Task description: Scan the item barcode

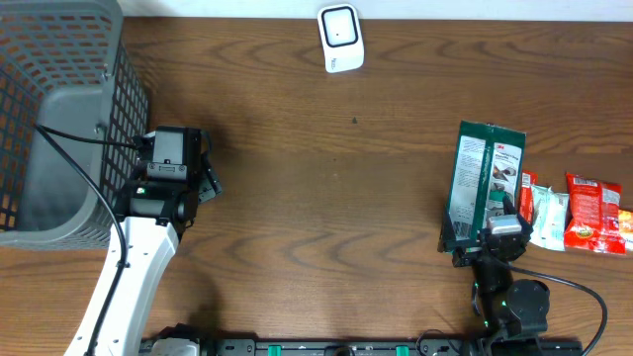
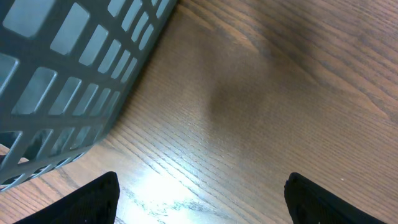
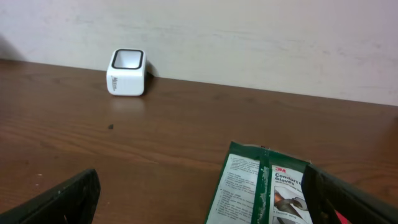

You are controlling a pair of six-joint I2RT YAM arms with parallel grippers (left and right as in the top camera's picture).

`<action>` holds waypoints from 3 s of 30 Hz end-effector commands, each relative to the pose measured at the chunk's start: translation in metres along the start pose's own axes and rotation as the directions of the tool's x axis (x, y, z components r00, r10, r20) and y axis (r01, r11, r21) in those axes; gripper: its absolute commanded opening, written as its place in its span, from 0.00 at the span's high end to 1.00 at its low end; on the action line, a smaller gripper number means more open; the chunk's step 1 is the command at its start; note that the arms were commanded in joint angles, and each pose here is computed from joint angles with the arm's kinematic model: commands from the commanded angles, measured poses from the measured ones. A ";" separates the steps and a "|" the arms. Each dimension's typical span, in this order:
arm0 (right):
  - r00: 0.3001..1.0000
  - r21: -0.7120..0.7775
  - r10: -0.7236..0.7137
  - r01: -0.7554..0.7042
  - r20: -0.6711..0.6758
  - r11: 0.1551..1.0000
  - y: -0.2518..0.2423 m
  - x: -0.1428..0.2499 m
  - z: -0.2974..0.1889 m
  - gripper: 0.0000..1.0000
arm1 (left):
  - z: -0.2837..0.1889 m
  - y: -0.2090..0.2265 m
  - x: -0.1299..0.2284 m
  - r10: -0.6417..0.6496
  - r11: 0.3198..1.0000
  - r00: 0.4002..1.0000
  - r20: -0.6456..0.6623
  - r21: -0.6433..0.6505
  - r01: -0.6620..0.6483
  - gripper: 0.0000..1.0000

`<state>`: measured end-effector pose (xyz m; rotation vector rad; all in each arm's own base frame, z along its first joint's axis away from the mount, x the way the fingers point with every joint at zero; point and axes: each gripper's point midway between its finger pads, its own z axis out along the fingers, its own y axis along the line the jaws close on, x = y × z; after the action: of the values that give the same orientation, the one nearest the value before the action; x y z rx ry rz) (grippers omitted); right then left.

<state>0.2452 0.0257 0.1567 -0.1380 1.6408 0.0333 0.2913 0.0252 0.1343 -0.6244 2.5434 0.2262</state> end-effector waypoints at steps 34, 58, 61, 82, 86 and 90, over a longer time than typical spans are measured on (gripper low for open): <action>1.000 0.010 -0.005 0.005 0.000 1.000 -0.002 0.000 0.000 0.01 | -0.007 0.003 -0.004 -0.013 1.000 1.000 0.025 0.006 0.013 0.14; 1.000 0.010 -0.005 0.005 0.000 1.000 -0.002 0.000 0.000 0.01 | -0.233 0.090 -0.008 -0.431 0.871 0.652 0.624 0.476 0.120 0.14; 1.000 0.010 -0.005 0.005 0.000 1.000 -0.002 0.000 0.000 0.01 | -0.243 0.105 0.005 -0.460 0.863 0.608 0.647 0.487 0.134 0.14; 1.000 0.010 -0.005 0.005 0.000 1.000 -0.002 0.000 0.000 0.01 | -0.248 0.106 -0.002 -0.564 0.807 0.418 0.712 0.583 0.095 0.14; 1.000 0.010 -0.005 0.005 0.000 1.000 -0.002 0.000 0.000 0.01 | -0.260 0.090 -0.021 -0.614 0.759 0.327 0.718 0.651 -0.005 0.14; 1.000 0.010 -0.005 0.005 0.000 1.000 -0.002 0.000 0.000 0.01 | -0.263 0.071 -0.034 -0.662 0.705 0.233 0.712 0.697 -0.129 0.14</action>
<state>0.2452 0.0257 0.1567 -0.1380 1.6408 0.0333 0.1541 0.0418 0.3902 -0.5045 1.0715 -0.3067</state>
